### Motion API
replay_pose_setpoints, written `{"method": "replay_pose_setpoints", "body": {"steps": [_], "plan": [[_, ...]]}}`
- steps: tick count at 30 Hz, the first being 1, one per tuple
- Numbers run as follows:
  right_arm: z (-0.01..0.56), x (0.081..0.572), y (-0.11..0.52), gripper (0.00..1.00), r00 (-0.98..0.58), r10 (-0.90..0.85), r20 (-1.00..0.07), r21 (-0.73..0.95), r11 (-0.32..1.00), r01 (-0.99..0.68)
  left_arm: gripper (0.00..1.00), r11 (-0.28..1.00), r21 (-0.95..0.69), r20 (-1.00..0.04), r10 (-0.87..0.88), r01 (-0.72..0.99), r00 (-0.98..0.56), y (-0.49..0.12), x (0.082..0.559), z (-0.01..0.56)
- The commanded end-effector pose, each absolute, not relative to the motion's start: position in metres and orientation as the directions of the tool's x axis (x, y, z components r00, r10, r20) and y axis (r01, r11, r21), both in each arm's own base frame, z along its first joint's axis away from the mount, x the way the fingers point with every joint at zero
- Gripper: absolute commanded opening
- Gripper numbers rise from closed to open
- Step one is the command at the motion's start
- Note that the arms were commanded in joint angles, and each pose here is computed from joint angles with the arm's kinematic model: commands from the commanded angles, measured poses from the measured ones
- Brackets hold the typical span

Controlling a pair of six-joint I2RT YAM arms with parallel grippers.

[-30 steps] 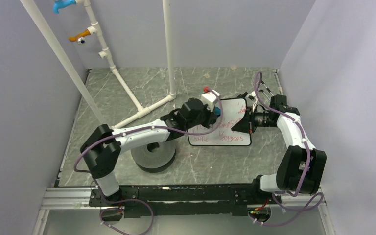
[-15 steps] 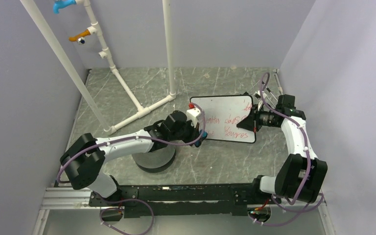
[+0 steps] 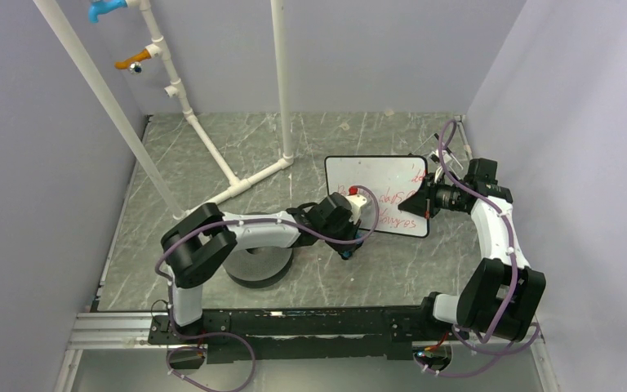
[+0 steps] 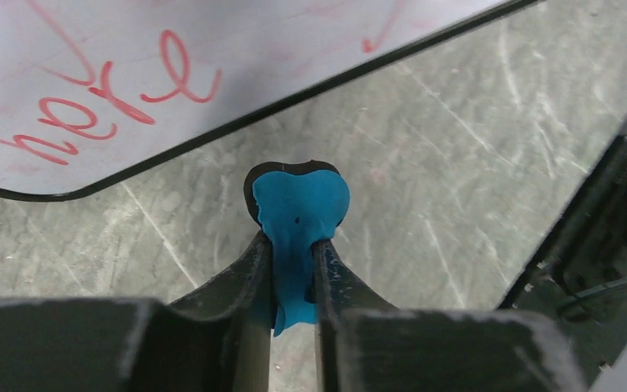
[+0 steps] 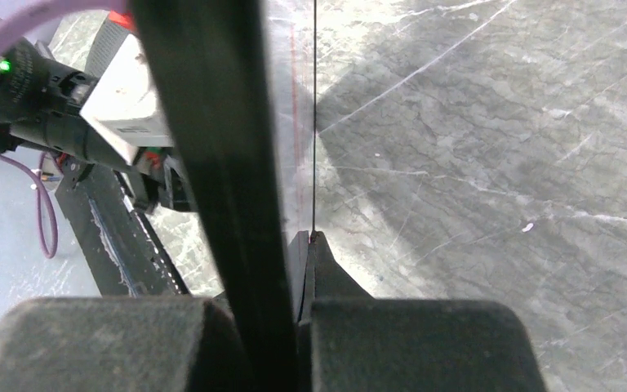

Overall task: Erase the whiteboard
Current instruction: Erase the center of the board with the whiteboard, then place the whiteboard eraser at the center of the board.

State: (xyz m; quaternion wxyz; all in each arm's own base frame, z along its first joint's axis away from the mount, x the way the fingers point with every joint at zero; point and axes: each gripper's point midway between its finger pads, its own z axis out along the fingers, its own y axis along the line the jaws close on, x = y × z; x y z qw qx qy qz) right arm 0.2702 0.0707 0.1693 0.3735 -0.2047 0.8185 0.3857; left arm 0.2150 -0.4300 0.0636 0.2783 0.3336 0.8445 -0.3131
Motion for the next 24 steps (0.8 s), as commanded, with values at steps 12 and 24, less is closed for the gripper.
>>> {"method": "replay_pose_setpoints", "body": {"steps": [12, 24], "plan": [[0.188, 0.277, 0.073, 0.0, -0.554, -0.043, -0.831, 0.425, 0.594, -0.683, 0.59, 0.658, -0.255, -0.661, 0.416, 0.708, -0.624, -0.431, 0.227, 0.057], [0.189, 0.276, 0.074, 0.0, -0.553, -0.041, -0.832, 0.429, 0.584, -0.689, 0.68, 0.659, -0.26, -0.665, 0.407, 0.705, -0.626, -0.429, 0.228, 0.066]]}}
